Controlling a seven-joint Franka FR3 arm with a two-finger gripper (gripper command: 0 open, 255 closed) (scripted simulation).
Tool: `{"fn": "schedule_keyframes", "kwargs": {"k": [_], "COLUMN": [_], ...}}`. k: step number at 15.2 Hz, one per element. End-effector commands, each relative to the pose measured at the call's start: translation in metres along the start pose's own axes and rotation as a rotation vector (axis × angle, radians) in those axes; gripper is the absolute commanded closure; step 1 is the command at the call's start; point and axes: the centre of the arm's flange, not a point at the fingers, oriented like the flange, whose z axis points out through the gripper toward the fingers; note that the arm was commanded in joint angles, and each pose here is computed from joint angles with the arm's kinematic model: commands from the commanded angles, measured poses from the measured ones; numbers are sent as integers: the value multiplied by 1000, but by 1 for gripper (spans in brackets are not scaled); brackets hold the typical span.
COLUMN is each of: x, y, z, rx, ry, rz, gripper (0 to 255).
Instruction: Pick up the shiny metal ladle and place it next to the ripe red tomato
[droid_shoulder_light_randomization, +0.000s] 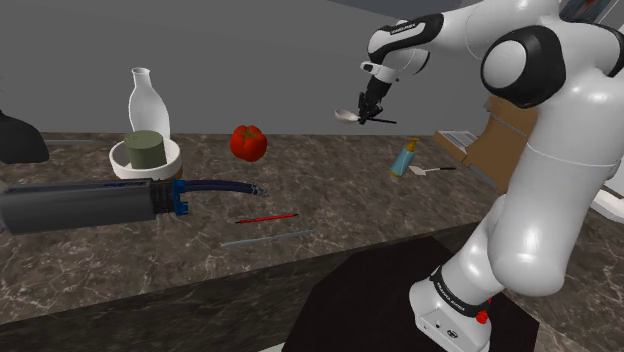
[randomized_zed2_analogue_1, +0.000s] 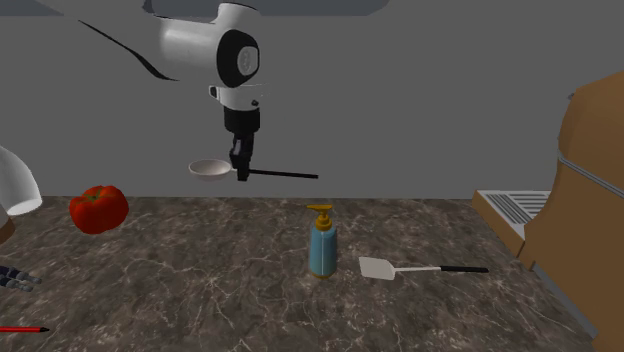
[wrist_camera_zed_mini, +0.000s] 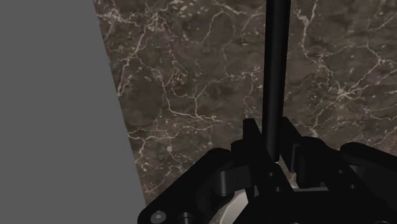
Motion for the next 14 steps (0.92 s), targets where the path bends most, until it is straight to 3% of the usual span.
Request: {"fn": "schedule_keyframes", "kwargs": {"k": [1, 14], "x": [26, 193], "y": [-6, -40], "z": [1, 18], "rx": [0, 0], "ry": [0, 0], "rz": [2, 2], "gripper": [255, 255]}}
